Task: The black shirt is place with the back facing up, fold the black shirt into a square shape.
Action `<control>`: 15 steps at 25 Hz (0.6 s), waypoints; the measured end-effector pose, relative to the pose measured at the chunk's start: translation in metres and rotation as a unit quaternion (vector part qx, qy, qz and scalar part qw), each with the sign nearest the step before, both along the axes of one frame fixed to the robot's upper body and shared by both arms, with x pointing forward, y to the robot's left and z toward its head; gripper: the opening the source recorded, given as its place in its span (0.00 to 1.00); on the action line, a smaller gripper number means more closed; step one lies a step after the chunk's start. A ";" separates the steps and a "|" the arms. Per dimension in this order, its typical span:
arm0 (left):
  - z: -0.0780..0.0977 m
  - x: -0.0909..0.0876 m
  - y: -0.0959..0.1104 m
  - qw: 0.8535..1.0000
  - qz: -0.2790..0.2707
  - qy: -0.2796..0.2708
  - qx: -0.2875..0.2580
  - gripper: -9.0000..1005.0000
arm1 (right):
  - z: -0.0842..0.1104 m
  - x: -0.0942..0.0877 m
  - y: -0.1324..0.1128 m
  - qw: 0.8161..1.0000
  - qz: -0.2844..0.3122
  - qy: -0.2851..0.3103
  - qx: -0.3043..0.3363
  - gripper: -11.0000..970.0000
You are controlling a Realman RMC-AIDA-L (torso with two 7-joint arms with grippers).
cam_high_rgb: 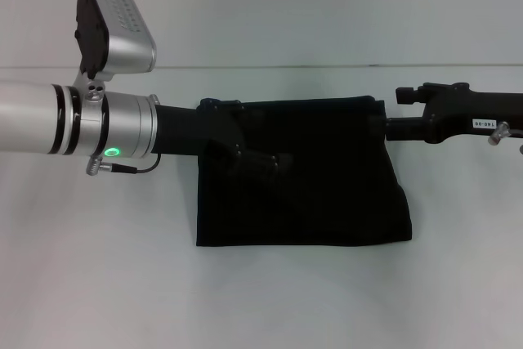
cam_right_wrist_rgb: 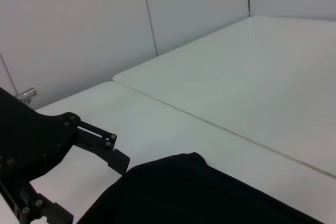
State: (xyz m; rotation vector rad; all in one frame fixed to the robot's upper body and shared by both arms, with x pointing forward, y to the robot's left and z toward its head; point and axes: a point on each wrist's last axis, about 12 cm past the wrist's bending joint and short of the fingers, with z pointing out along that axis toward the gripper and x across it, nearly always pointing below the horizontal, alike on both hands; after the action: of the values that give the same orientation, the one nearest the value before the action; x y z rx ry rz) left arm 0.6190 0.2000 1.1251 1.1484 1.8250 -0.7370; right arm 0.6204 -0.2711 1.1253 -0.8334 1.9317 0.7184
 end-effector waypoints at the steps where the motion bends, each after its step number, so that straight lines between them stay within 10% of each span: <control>1: 0.000 0.000 0.000 1.000 0.000 0.000 0.000 0.93 | 0.000 0.000 -0.001 1.000 -0.001 0.001 0.000 0.91; 15: -0.005 -0.002 -0.004 1.000 -0.003 0.003 0.008 0.93 | -0.007 0.000 -0.002 0.999 -0.014 0.025 -0.014 0.92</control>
State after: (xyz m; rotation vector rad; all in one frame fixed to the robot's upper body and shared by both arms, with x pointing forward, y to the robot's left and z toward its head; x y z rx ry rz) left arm 0.6172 0.1962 1.1202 1.1625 1.8364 -0.7317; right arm 0.6205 -0.2729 1.1183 -0.8112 1.9979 0.7022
